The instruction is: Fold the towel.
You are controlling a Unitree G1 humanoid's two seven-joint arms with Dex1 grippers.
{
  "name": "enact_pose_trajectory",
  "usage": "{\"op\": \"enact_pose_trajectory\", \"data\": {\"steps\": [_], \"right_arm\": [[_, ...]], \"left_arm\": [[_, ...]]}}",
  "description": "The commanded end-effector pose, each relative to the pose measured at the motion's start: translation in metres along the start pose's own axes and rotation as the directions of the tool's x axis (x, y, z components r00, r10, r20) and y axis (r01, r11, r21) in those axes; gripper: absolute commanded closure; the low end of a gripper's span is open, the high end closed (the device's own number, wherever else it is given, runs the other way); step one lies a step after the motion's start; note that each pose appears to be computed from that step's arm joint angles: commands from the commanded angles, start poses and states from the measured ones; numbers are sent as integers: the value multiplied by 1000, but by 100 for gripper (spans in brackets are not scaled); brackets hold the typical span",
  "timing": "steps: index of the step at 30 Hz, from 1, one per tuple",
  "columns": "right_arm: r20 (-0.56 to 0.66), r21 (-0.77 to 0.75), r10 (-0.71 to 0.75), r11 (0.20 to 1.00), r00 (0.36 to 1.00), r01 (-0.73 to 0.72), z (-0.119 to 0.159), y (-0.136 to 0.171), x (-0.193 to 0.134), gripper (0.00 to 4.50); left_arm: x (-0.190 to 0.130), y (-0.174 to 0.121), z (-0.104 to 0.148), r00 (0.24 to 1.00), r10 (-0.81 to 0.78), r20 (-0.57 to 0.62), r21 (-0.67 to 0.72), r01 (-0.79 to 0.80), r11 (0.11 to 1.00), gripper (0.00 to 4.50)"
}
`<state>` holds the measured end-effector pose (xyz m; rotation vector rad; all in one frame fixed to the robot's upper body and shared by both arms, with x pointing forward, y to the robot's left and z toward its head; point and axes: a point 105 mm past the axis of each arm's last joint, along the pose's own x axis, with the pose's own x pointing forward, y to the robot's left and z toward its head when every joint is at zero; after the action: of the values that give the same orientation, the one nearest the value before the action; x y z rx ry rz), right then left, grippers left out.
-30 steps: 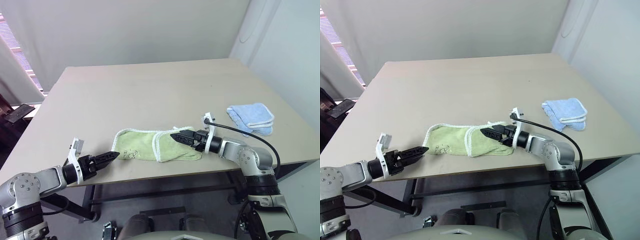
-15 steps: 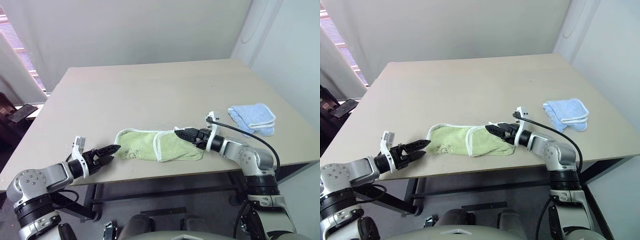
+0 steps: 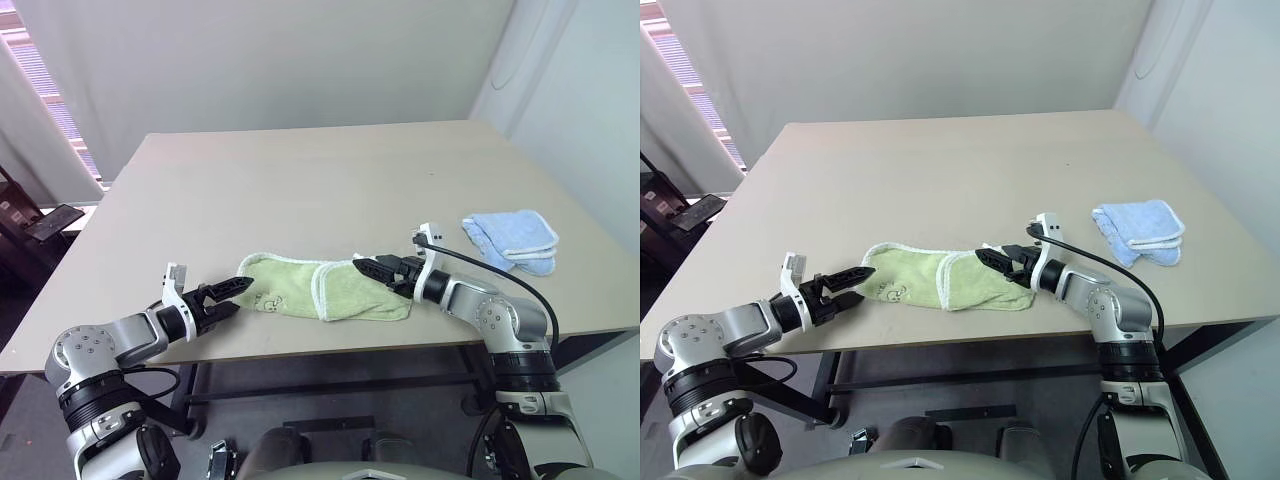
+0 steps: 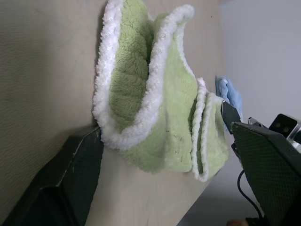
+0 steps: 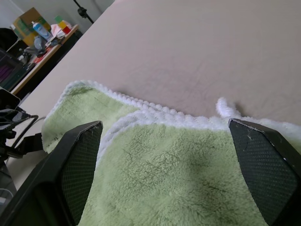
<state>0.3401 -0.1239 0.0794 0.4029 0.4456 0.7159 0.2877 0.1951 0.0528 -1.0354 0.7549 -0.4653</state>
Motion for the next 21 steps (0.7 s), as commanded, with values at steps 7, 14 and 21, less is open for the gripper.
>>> {"op": "enact_pose_trajectory", "data": {"steps": [7, 14, 21], "right_arm": [[77, -17, -42, 999, 996, 43, 21, -6, -4, 0], [72, -73, -6, 997, 997, 11, 20, -2, -6, 0], [68, -126, 94, 988, 993, -85, 21, 12, -26, 0]], "left_arm": [[5, -9, 2, 998, -54, 19, -19, 54, 998, 348], [-6, -15, 11, 998, -61, 34, 28, 60, 998, 448], [-16, -44, 15, 997, -64, -41, 396, 75, 915, 448]]}}
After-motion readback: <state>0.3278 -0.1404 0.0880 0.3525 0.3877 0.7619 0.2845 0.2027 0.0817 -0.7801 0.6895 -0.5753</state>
